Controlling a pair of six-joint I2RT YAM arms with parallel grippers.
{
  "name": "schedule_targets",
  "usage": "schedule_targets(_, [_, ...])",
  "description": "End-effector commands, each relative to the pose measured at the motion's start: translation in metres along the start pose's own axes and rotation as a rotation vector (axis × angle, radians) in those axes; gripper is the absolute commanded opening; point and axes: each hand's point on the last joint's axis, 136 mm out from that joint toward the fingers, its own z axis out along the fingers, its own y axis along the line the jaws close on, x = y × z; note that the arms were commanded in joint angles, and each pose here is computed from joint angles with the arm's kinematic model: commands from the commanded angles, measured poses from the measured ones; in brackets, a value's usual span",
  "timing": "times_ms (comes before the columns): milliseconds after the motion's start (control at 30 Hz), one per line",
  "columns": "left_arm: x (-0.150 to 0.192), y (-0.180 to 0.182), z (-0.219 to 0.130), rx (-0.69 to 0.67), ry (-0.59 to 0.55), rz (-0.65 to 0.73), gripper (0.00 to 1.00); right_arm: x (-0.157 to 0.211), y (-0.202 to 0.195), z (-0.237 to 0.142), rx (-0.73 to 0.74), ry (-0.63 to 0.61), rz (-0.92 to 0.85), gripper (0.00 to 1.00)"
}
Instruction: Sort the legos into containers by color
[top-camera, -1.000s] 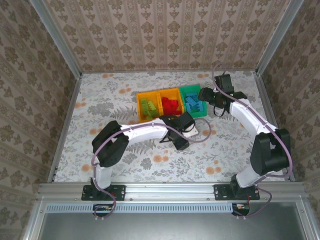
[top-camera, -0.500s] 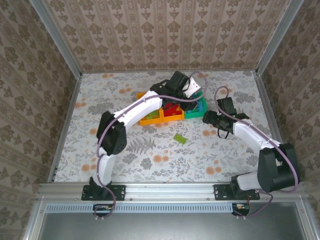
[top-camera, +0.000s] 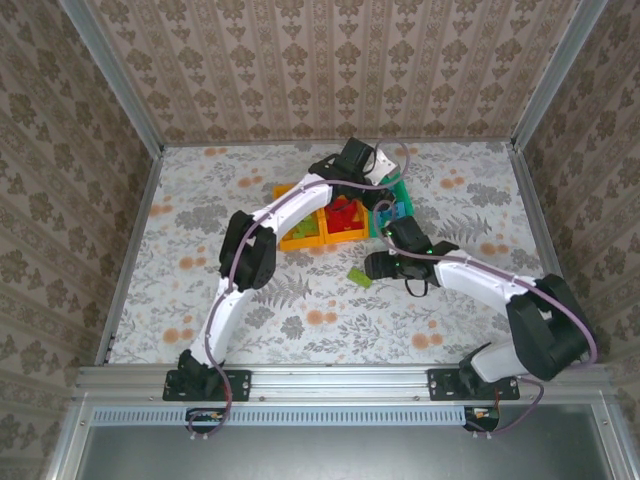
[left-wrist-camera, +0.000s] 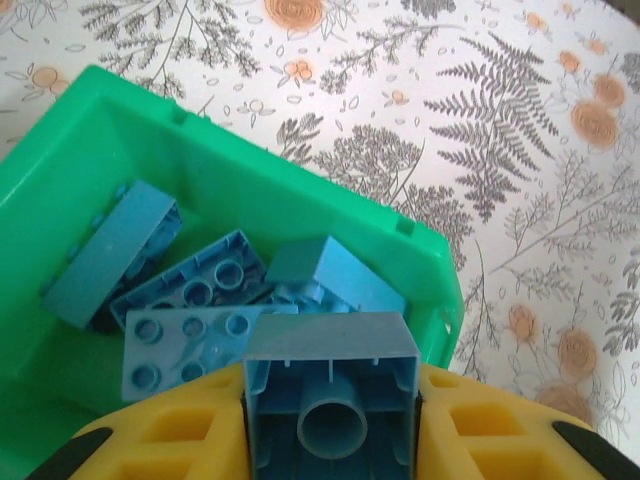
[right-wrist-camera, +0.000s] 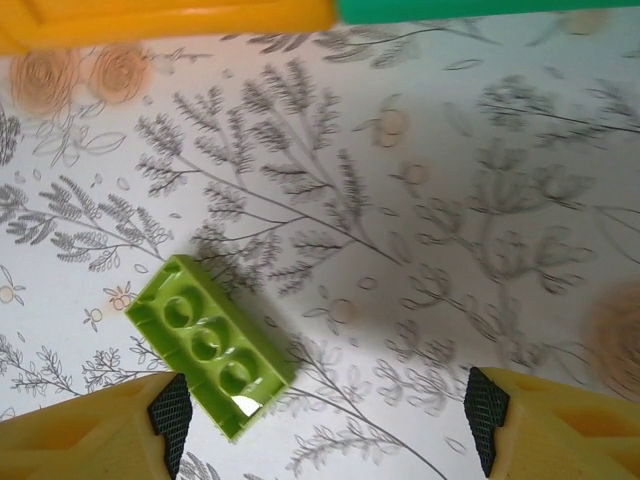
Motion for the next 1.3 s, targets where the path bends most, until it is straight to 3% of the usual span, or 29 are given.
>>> schedule_targets(0, [-0.02, 0.0, 0.0, 0.043, -0.075, -0.023, 0.38, -0.004, 0.011, 0.005, 0.012, 0.005, -0.092, 0.78])
schedule_targets(267, [-0.031, 0.018, -0.001, 0.051, -0.118, -0.121, 0.61, -0.001, 0.035, 0.029, -0.002, 0.088, -0.24, 0.81])
schedule_targets(400, [-0.033, 0.021, -0.008, 0.048, -0.12, -0.164, 0.83, 0.008, 0.04, 0.038, 0.016, 0.153, -0.305, 0.81])
schedule_targets(433, [-0.033, 0.022, -0.011, 0.042, -0.121, -0.175, 0.97, 0.009, 0.039, 0.041, 0.027, 0.167, -0.312, 0.81])
schedule_targets(467, [-0.035, 0.025, -0.016, 0.033, -0.13, -0.191, 1.0, 0.012, 0.037, 0.043, 0.036, 0.183, -0.319, 0.81])
schedule_targets(800, [-0.047, 0.055, -0.088, -0.046, -0.237, -0.364, 1.0, 0.034, 0.03, 0.049, 0.094, 0.29, -0.402, 0.73])
schedule_targets(933, [-0.044, 0.062, -0.12, -0.071, -0.273, -0.415, 1.0, 0.04, 0.03, 0.054, 0.102, 0.319, -0.408, 0.63])
schedule_targets(1100, [-0.026, 0.073, -0.161, -0.159, -0.305, -0.452, 1.0, 0.045, 0.03, 0.058, 0.126, 0.369, -0.422, 0.43])
schedule_targets(1267, [0.004, 0.088, -0.2, -0.26, -0.318, -0.489, 1.0, 0.03, 0.038, 0.05, 0.113, 0.307, -0.4, 0.29])
